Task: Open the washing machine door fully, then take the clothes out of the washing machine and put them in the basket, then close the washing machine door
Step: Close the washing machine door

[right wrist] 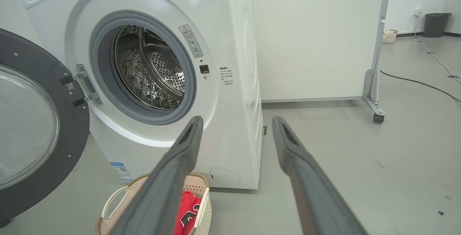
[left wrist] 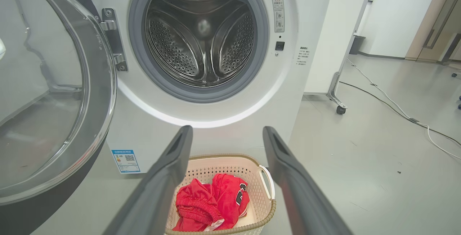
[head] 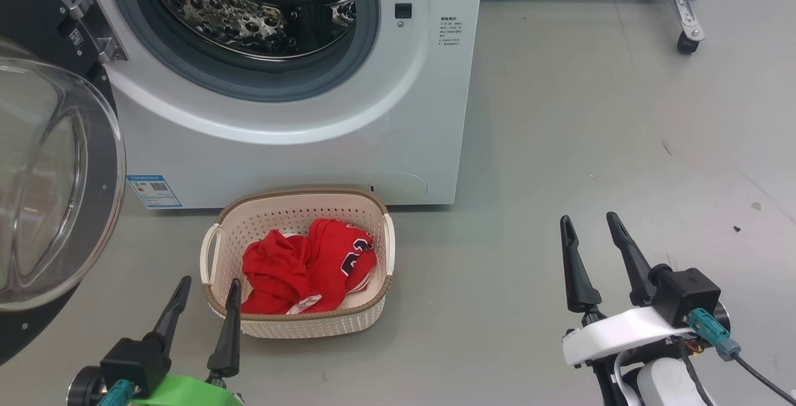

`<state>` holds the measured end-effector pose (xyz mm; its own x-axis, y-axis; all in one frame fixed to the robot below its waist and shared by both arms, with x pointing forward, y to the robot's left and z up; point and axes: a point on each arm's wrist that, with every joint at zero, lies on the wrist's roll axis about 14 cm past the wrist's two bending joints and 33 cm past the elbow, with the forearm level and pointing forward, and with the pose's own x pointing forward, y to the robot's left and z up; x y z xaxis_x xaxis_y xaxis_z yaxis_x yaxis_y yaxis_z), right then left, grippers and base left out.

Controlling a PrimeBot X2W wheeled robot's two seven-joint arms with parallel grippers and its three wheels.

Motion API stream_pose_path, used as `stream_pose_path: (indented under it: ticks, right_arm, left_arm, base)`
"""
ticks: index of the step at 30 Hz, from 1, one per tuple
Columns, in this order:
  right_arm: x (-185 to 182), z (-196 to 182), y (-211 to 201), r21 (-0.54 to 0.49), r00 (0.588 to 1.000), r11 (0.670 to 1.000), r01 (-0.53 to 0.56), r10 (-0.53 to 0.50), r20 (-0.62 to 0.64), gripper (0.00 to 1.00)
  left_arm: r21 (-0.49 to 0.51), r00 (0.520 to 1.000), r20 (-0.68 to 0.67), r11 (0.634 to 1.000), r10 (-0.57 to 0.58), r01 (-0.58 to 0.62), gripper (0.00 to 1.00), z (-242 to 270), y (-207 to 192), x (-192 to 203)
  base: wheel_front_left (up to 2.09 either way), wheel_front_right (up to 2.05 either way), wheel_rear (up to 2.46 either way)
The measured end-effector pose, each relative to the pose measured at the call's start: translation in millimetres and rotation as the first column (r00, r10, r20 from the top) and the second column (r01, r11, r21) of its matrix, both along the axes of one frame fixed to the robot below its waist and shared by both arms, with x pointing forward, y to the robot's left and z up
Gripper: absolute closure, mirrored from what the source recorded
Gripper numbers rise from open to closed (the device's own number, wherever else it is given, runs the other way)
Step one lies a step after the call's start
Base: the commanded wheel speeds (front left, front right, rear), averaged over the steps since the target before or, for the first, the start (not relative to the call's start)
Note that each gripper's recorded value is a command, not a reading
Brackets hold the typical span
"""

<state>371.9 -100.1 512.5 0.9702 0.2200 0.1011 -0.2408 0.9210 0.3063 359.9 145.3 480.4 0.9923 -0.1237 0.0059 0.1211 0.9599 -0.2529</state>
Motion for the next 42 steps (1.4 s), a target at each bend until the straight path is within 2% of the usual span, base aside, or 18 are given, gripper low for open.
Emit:
stream_pose_path:
  ticks: [42]
  right_arm:
    - [2.6,-1.4,9.5,0.003,1.000,1.000,-0.029,0.029,-0.004,0.00]
  left_arm:
    - [0.010,1.000,-0.003,1.000,0.017,-0.017,0.00,-1.1,5.0,-4.6]
  base:
    - [0.00,0.00,0.00]
